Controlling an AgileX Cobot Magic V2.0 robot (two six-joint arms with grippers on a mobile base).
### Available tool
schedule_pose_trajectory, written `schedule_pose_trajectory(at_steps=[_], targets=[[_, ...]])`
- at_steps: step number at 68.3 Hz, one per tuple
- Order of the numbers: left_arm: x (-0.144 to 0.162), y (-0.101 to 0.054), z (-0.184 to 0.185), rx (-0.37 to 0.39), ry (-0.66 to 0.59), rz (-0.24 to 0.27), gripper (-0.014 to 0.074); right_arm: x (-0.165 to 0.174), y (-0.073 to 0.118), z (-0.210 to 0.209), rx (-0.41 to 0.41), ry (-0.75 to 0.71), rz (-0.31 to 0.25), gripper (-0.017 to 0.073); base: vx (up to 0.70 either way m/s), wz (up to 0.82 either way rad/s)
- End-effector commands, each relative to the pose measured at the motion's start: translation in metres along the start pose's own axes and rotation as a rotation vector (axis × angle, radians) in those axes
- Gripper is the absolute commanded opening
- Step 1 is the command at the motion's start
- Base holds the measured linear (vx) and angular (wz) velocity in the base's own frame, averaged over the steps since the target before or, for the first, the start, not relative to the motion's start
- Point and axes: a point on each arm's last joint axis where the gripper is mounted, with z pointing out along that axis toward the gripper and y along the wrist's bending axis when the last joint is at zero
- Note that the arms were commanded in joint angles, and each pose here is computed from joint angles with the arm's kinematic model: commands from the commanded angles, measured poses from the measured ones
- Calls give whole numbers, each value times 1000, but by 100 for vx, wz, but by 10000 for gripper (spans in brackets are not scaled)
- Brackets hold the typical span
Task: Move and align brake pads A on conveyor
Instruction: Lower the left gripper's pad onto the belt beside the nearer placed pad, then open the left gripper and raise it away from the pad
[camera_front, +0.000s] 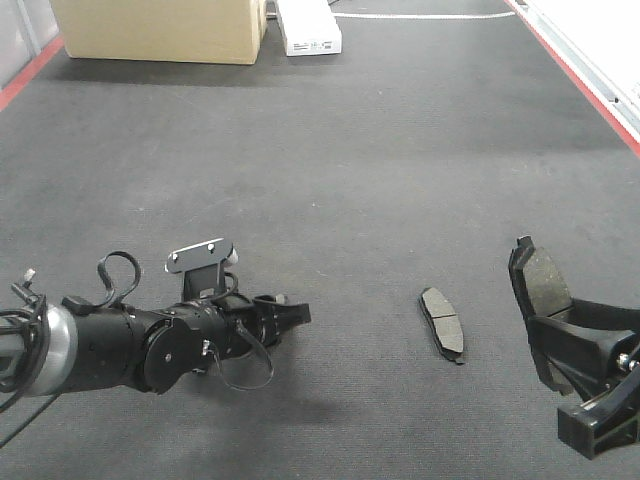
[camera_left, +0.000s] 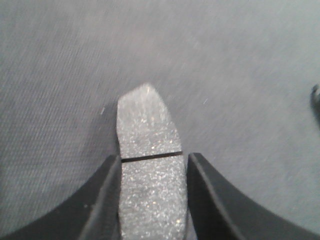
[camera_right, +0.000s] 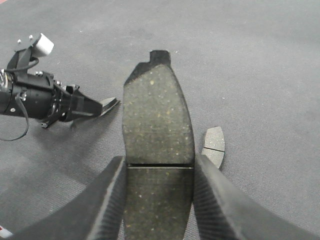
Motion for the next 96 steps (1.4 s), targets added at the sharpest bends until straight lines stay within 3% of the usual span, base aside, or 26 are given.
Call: schedule_pose_trajectory(at_steps=[1, 15, 24, 31, 40, 47, 53, 66, 72, 85, 96], targets=[[-18, -15, -13, 65, -92, -8, 344, -17, 1, -4, -6, -115, -9, -8, 0, 0], [-22, -20, -15, 95, -138, -3, 416, -17, 1, -4, -6, -115, -9, -8, 0, 0], [-35, -29, -36, 147, -214, 7, 433, -17, 1, -4, -6, -115, -9, -8, 0, 0], [-46, -39, -65, 192, -279, 110, 431, -17, 1, -4, -6, -115, -9, -8, 0, 0], [-46, -38, -107, 210, -323, 217, 389, -17, 1, -4, -6, -116, -9, -8, 0, 0], [-29, -24, -133, 184, -309, 363, 295, -17, 1, -4, -6, -116, -9, -8, 0, 0], [-14, -12, -157, 177, -271, 415, 180, -17, 1, -4, -6, -116, -9, -8, 0, 0], [8, 6, -195, 199, -276, 432, -10, -17, 1, -4, -6, -116, -9, -8, 0, 0], [12, 10, -209, 222, -329, 434, -8, -17, 1, -4, -6, -116, -9, -8, 0, 0], [17, 16, -231, 243, -419, 498, -8, -17, 1, -4, -6, -116, -9, -8, 0, 0], [18, 17, -237, 250, -430, 502, -8, -17, 1, -4, -6, -116, -9, -8, 0, 0]])
